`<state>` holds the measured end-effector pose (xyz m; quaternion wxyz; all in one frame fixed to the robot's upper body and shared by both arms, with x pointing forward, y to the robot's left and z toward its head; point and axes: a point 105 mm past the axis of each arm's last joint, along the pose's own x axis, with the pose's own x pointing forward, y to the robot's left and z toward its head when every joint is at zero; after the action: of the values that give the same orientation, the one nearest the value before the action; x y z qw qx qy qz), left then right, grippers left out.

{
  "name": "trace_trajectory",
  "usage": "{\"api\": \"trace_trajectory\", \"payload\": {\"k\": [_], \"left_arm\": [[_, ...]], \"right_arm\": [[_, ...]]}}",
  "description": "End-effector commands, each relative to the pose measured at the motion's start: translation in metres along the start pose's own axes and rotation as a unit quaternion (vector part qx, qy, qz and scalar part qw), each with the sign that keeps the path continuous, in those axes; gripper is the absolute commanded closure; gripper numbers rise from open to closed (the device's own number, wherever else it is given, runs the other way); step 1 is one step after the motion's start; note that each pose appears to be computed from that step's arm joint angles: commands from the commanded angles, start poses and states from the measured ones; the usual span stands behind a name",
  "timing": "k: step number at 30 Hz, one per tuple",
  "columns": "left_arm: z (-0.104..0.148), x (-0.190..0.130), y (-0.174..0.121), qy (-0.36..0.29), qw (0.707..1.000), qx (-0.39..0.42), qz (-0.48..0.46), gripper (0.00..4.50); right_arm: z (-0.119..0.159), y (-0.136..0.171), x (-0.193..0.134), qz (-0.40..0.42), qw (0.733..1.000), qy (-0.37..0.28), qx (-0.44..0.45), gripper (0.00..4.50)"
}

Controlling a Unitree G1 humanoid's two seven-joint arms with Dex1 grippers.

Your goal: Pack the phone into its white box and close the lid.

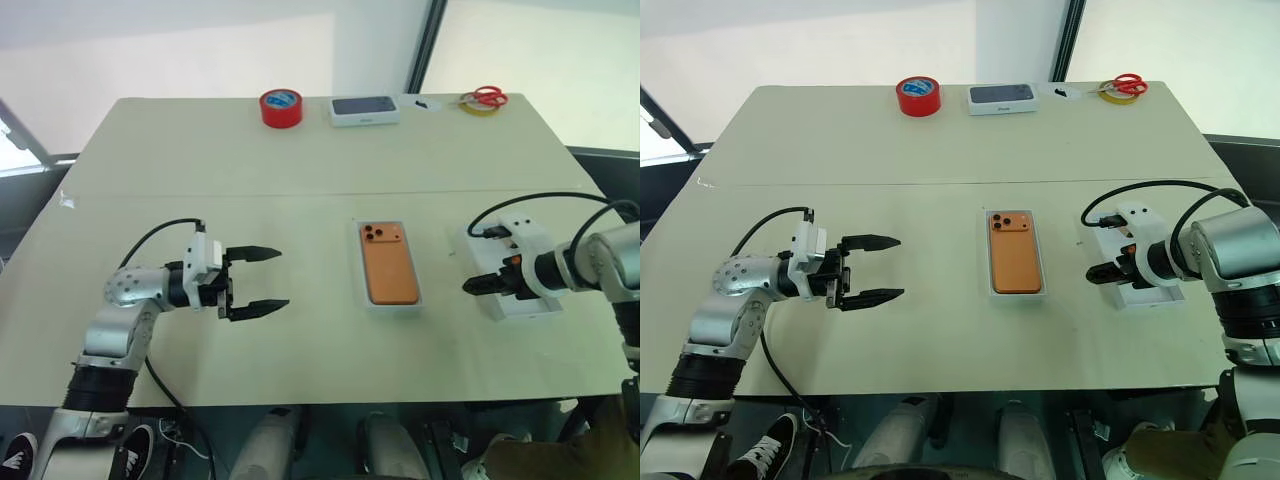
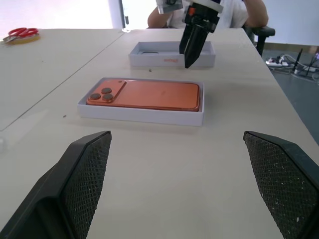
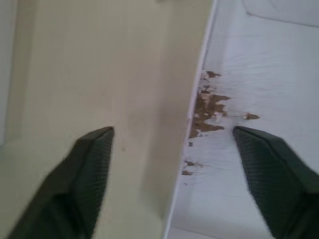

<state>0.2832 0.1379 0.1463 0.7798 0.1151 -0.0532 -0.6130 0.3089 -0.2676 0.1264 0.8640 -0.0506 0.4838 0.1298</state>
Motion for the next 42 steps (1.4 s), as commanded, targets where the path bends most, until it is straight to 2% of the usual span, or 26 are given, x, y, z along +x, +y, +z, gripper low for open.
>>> {"api": "trace_trajectory", "payload": {"k": [1, 4, 7, 8, 10, 12, 14, 17, 23, 25, 26, 31, 36, 42], "left_arm": [[0.011, -0.003, 0.004, -0.012, 1.0, 0.02, 0.016, 0.0], [0.011, -0.002, 0.006, -0.011, 0.999, 0.02, 0.022, 0.0], [0.011, 0.0, 0.009, -0.013, 0.999, 0.009, 0.029, 0.0], [0.011, 0.0, 0.011, -0.014, 0.999, 0.003, 0.032, 0.26], [0.011, 0.0, 0.011, -0.019, 0.999, -0.011, 0.028, 0.91], [0.011, 0.0, 0.011, -0.021, 0.999, -0.016, 0.029, 1.81], [0.01, 0.001, 0.014, -0.023, 0.999, -0.02, 0.038, 2.87], [0.009, 0.002, 0.019, -0.03, 0.997, -0.033, 0.061, 4.43], [0.01, 0.008, 0.021, -0.05, 0.993, -0.049, 0.092, 4.47], [0.011, 0.009, 0.022, -0.055, 0.992, -0.051, 0.103, 4.47], [0.011, 0.011, 0.022, -0.057, 0.991, -0.052, 0.109, 4.47], [0.012, 0.013, 0.02, -0.056, 0.99, -0.058, 0.115, 4.47], [0.014, 0.017, 0.015, -0.057, 0.99, -0.068, 0.108, 4.47], [0.013, 0.03, 0.007, -0.06, 0.991, -0.071, 0.096, 4.47]], "right_arm": [[-0.001, 0.003, 0.007, 0.0, 1.0, -0.001, -0.004, 2.88], [-0.001, 0.004, 0.008, -0.005, 1.0, -0.006, -0.007, 4.46], [0.003, 0.005, 0.006, -0.006, 1.0, -0.017, -0.012, 4.46], [0.005, 0.005, 0.005, -0.008, 1.0, -0.023, -0.014, 4.49], [0.012, 0.006, 0.001, -0.01, 0.999, -0.037, -0.016, 4.5], [0.031, 0.006, -0.004, -0.014, 0.996, -0.081, -0.016, 4.5], [0.054, 0.012, -0.011, -0.01, 0.989, -0.139, -0.042, 4.5], [0.081, 0.043, -0.021, 0.049, 0.97, -0.229, -0.07, 4.5], [0.116, 0.094, -0.038, 0.186, 0.915, -0.358, -0.031, 4.5], [0.121, 0.11, -0.042, 0.228, 0.898, -0.376, -0.012, 4.5], [0.122, 0.125, -0.045, 0.277, 0.882, -0.382, 0.004, 4.5], [0.102, 0.179, -0.046, 0.452, 0.82, -0.34, 0.087, 4.5], [0.074, 0.21, -0.041, 0.551, 0.781, -0.275, 0.104, 4.5], [0.04, 0.22, -0.023, 0.563, 0.801, -0.174, 0.105, 4.5]]}}
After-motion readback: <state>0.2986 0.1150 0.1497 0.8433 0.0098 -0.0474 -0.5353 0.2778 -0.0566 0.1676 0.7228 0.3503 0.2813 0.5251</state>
